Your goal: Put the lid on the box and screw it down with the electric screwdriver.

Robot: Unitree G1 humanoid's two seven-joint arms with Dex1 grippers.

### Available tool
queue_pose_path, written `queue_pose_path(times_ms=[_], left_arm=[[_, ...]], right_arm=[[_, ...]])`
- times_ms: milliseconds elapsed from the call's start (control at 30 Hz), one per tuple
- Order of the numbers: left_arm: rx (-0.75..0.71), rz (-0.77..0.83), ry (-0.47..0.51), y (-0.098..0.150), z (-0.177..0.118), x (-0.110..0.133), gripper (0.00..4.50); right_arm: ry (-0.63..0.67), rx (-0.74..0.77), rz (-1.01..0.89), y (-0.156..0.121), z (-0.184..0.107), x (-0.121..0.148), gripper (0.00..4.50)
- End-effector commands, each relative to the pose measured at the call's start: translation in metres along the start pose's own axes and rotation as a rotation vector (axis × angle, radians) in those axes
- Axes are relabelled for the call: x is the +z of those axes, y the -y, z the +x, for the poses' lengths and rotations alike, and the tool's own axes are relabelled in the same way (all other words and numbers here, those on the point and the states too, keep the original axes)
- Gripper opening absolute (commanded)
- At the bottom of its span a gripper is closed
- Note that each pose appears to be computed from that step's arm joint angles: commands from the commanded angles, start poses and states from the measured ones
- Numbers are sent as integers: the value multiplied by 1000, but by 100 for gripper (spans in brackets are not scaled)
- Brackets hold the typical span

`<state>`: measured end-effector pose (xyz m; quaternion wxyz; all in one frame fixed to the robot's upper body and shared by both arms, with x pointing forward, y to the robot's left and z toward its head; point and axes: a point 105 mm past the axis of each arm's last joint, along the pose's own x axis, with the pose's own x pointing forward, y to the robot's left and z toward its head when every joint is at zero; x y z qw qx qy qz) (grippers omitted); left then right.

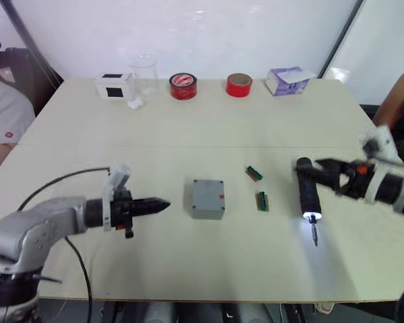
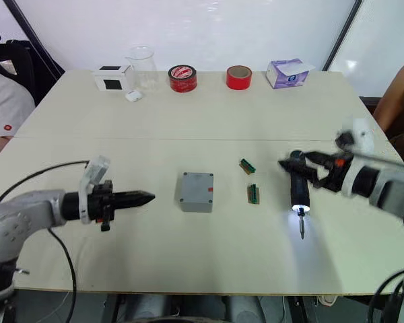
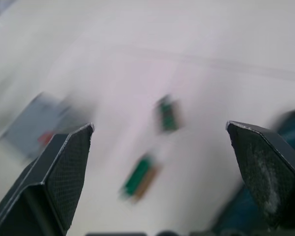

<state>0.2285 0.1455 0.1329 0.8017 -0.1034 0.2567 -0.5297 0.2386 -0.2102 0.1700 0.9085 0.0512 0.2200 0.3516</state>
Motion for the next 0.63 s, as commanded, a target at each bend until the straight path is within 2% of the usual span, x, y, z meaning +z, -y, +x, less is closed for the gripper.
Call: queue_pose_path(times_ms=[33, 100, 233, 633], left_arm=[[-50, 43, -99, 18, 4, -17, 0], [-82, 34, -125, 24, 7, -25, 0], [-118, 38, -184, 32, 9, -42, 0], [-136, 21, -171, 32, 8, -44, 0]], right_arm=[[-124, 218, -43, -51, -2, -35, 445], [-199, 261, -29, -61, -3, -58, 445], [-258, 263, -21, -64, -3, -81, 445], [-236, 269, -11, -63, -2, -87, 445]])
